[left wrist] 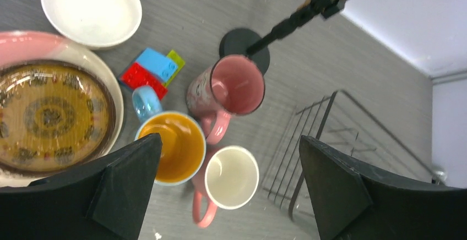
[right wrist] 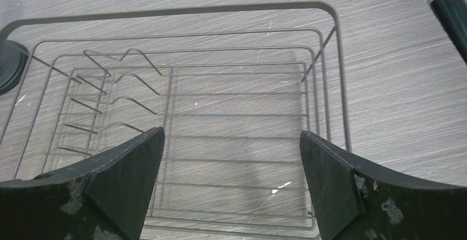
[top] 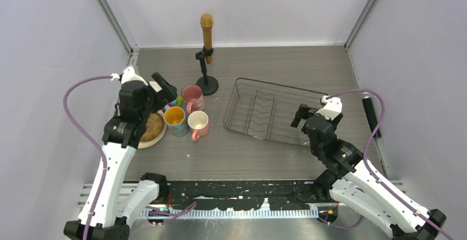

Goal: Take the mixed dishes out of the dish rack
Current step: Reset both arms

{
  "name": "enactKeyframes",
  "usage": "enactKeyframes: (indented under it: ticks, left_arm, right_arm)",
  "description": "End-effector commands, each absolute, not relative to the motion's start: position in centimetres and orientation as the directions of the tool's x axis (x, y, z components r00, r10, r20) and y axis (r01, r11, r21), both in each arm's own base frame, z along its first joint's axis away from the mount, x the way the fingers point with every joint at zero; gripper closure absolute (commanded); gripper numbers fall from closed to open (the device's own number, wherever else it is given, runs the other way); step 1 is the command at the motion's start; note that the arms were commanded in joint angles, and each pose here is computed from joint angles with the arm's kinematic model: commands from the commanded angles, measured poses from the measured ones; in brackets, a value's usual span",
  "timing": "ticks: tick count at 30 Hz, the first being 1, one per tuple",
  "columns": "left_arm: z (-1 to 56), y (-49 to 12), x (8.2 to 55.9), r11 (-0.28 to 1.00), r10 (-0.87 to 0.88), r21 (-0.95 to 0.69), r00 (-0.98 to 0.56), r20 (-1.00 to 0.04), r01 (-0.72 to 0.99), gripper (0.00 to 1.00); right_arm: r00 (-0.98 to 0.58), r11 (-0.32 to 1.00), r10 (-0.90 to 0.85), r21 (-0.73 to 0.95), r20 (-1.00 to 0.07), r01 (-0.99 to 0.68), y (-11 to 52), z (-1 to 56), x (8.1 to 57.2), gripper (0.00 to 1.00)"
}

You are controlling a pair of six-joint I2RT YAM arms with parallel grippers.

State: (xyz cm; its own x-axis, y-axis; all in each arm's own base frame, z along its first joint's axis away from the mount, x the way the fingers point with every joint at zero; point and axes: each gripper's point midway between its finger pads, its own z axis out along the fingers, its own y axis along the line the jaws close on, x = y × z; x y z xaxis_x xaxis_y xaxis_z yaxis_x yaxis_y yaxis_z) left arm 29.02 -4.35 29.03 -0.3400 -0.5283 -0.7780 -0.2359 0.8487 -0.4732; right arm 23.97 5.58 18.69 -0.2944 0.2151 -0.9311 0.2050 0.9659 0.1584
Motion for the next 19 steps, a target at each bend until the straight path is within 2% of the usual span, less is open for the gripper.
enactKeyframes:
  ticks: [1, 7, 19]
  left_arm:
    - [26.9, -4.9, 26.9, 0.881, -0.472, -0.440, -0.401, -0.785, -0.174, 0.00]
    - [27.0, -2.7, 26.2, 0.883, -0.463, -0.392, -0.342, -0.818, -0.257, 0.00]
    - [25.7, -2.2, 26.9, 0.882, -0.457, -0.356, -0.370, -0.809, -0.309, 0.00]
  right_arm:
    - [-0.255, 0.945, 0.238, 0.162, -0.937, 0.285, 3.9, 20.8, 23.5, 0.00]
    - [-0.248, 0.940, 0.216, 0.132, -0.944, 0.315, 3.4, 22.1, 23.8, 0.00]
    - [-0.170, 0.934, 0.250, 0.191, -0.953, 0.303, 3.5, 22.7, 24.3, 0.00]
